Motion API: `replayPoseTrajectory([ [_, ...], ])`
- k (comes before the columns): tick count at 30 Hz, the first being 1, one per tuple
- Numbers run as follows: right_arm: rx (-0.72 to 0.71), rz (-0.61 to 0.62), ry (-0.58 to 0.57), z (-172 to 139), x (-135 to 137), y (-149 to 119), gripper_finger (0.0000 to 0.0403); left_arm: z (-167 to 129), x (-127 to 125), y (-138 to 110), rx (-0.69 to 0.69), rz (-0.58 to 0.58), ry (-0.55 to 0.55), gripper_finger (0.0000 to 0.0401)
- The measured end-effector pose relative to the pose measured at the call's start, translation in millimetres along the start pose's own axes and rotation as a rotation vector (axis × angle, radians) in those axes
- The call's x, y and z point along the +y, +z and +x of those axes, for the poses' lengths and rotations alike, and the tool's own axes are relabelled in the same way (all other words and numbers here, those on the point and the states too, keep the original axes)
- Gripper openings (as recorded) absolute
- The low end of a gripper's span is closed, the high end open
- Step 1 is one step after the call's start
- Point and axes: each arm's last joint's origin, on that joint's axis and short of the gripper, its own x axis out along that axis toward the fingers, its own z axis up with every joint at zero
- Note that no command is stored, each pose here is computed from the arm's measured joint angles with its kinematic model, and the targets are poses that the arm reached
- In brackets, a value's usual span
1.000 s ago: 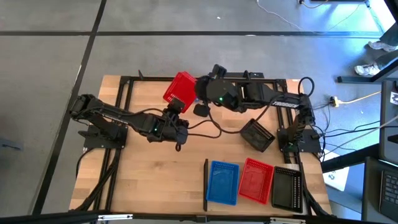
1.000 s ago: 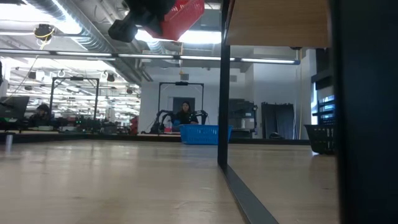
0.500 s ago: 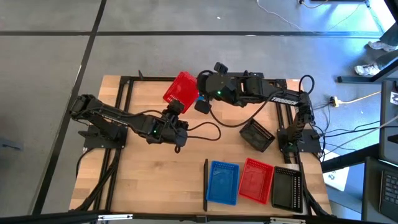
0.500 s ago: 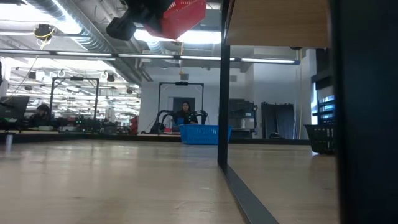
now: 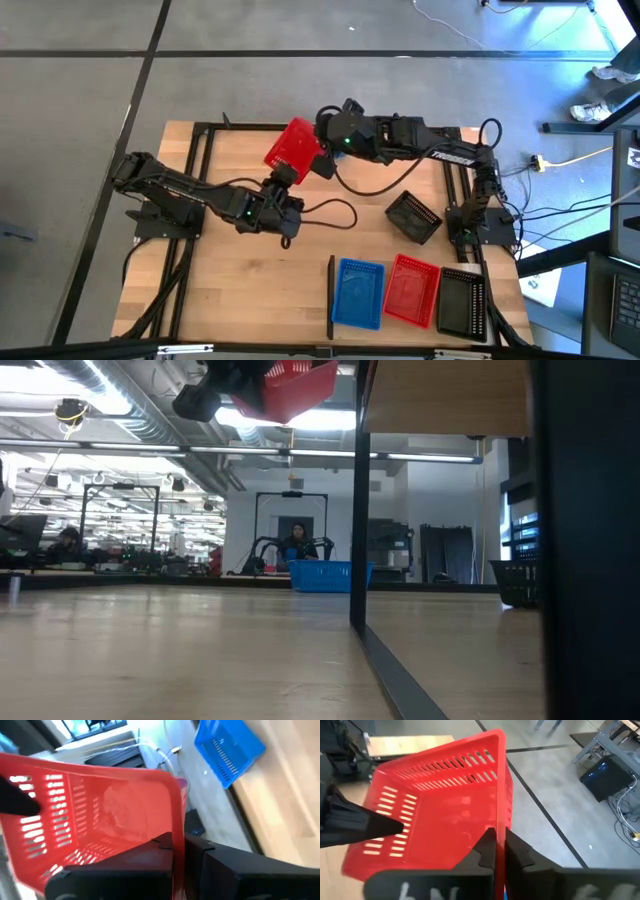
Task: Stack baskets on shelf by color
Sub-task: Stack the red bin on top of the red bins on the shelf
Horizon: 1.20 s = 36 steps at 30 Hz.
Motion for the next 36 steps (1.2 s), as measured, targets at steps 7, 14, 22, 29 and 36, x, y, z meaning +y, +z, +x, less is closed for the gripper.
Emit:
replayPoseTrajectory([
  [7, 0.013, -0.012, 0.005, 1.8, 1.1, -1.4, 0.0004, -0.1, 4.4, 5.4, -0.067, -0.087, -0.017, 0.0000],
  [14, 0.008, -0.007, 0.016, 1.4, 0.9, -0.8, 0.0002, 8.1, 8.0, 4.6, -0.053, -0.160, -0.017, 0.0000],
  [22, 0.003, -0.001, 0.011, 1.5, 0.6, -0.3, 0.0001, 15.3, 9.3, 2.2, -0.027, -0.184, -0.018, 0.0000],
  [29, 0.003, -0.001, 0.009, 1.3, 0.9, -0.3, 0.0001, 15.4, 9.6, 2.1, -0.021, -0.180, -0.013, 0.0000],
  [36, 0.005, -0.002, 0.007, 1.5, 0.9, -0.5, 0.0000, 20.3, 10.3, 0.5, -0.010, -0.224, -0.019, 0.0012],
])
